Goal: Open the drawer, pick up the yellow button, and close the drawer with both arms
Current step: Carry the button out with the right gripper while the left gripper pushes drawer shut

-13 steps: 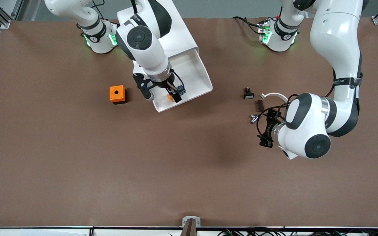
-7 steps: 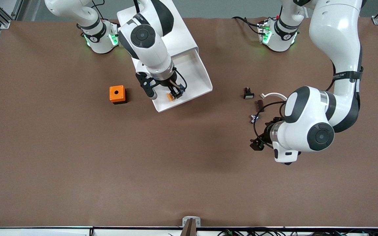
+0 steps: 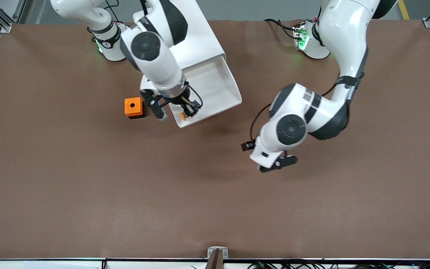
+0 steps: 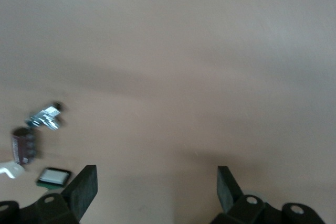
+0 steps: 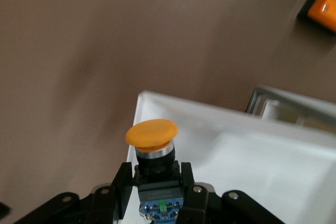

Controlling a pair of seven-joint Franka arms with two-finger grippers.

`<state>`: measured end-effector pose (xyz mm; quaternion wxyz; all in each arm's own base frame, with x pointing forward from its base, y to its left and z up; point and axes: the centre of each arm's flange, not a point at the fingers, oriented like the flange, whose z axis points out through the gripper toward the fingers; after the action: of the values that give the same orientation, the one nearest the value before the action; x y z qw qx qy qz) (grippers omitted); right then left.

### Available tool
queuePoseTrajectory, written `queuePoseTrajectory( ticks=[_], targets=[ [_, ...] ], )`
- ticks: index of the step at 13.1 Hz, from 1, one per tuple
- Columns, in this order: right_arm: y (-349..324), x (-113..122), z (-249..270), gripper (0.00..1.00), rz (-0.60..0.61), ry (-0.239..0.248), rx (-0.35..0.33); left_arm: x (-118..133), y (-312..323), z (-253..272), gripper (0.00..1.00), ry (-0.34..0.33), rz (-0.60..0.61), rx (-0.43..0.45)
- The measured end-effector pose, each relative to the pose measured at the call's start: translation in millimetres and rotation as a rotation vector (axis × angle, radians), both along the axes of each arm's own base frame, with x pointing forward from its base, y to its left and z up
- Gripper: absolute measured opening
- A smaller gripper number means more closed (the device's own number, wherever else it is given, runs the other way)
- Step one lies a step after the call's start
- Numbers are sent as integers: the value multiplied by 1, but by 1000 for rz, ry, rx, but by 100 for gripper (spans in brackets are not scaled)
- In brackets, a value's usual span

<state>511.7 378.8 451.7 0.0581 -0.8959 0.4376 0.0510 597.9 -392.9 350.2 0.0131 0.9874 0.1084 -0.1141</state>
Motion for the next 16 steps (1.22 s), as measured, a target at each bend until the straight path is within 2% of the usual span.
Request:
queuePoseTrajectory(
  ticks=[2, 4, 7, 10, 13, 16],
  targets=[
    [-43, 29, 19, 42, 76, -17, 6, -24, -31, -2, 100, 18, -19, -5],
    [-89, 51, 27, 42, 169, -17, 2, -50, -62, -3, 100, 46, 29, 2],
    [-162, 78, 29, 42, 331, -35, 9, -107, -114, -6, 100, 109, 104, 28],
    [-238, 99, 26, 42, 504, -66, 8, -155, -147, -2, 100, 168, 140, 56],
    [-326, 113, 13, 42, 651, -77, -20, -190, -168, -1, 100, 200, 161, 94],
    [-396, 128, -34, 42, 756, -82, -46, -224, -188, -6, 100, 208, 165, 136]
  ],
)
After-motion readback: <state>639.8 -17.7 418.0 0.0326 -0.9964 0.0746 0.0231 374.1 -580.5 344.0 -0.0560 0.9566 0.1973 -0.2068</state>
